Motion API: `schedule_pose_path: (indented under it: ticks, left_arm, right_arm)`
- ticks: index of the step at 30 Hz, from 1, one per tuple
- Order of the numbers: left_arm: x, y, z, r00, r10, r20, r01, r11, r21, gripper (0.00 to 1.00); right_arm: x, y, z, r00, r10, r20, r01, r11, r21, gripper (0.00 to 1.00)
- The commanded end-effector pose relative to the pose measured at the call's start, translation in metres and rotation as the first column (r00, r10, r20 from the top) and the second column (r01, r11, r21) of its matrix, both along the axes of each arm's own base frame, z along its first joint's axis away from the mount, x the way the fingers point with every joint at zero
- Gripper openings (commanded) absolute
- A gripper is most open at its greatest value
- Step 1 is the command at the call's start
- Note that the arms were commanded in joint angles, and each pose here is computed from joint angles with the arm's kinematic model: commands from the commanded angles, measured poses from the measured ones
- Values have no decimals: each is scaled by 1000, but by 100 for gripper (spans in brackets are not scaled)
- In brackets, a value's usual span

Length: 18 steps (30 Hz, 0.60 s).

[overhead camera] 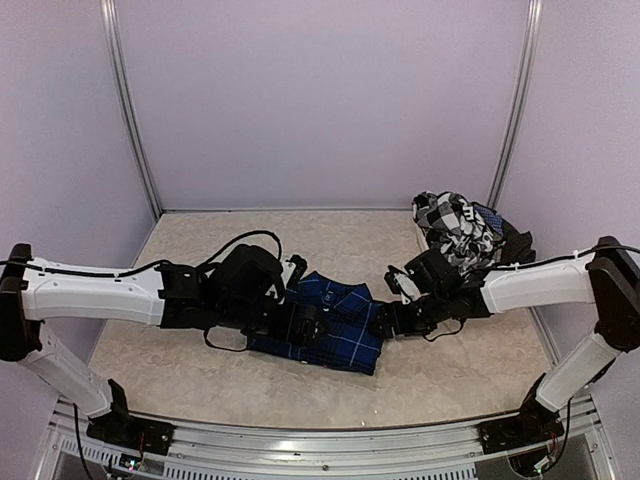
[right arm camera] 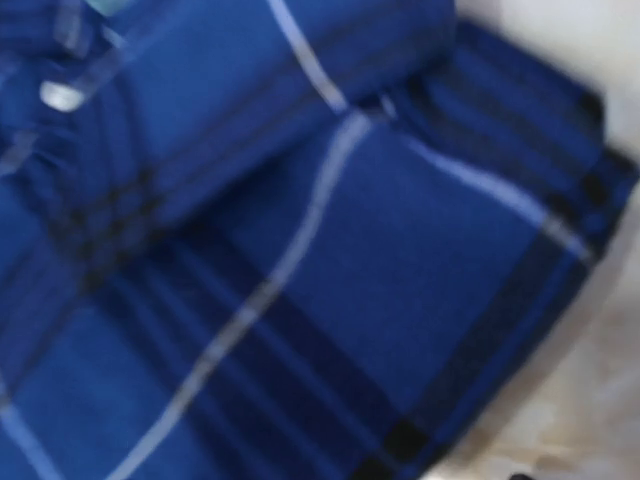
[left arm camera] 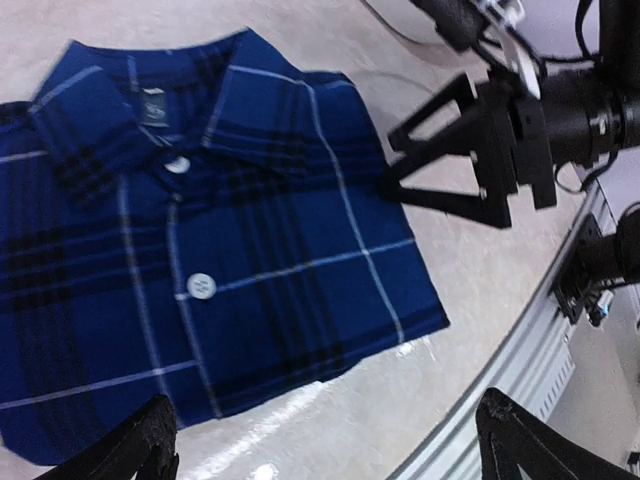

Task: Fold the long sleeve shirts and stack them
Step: Rotate the square-folded shirt at the center of the board.

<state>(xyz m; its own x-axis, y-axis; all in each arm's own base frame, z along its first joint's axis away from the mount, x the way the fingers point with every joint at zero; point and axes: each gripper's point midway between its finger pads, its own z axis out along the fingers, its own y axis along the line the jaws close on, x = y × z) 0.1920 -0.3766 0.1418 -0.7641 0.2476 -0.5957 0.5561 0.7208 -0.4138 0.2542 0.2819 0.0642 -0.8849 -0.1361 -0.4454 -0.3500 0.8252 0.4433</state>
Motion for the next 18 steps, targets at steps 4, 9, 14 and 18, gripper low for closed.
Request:
schedule_pose_path:
  ticks: [4,9,14,18]
  left_arm:
    - [65,89,40,912,360,196,-378,924,57,99]
    - [88,139,55,839,500,214,-512,859,4,99]
    - [98,183,65,770,603,208,-603,795,-70,99]
    - [102,208,73,725,653,221,-644,755,-120,99]
  right_arm:
    - [11,35,-13,998,34,-53,-29,995,97,76]
    - [31,54,-15,997,75,-25,-72,993,93,75]
    - [67,64,-15,996,94,8,-94,992,79,71]
    - [102,73,-3,987,130,93,-135,989,54,71]
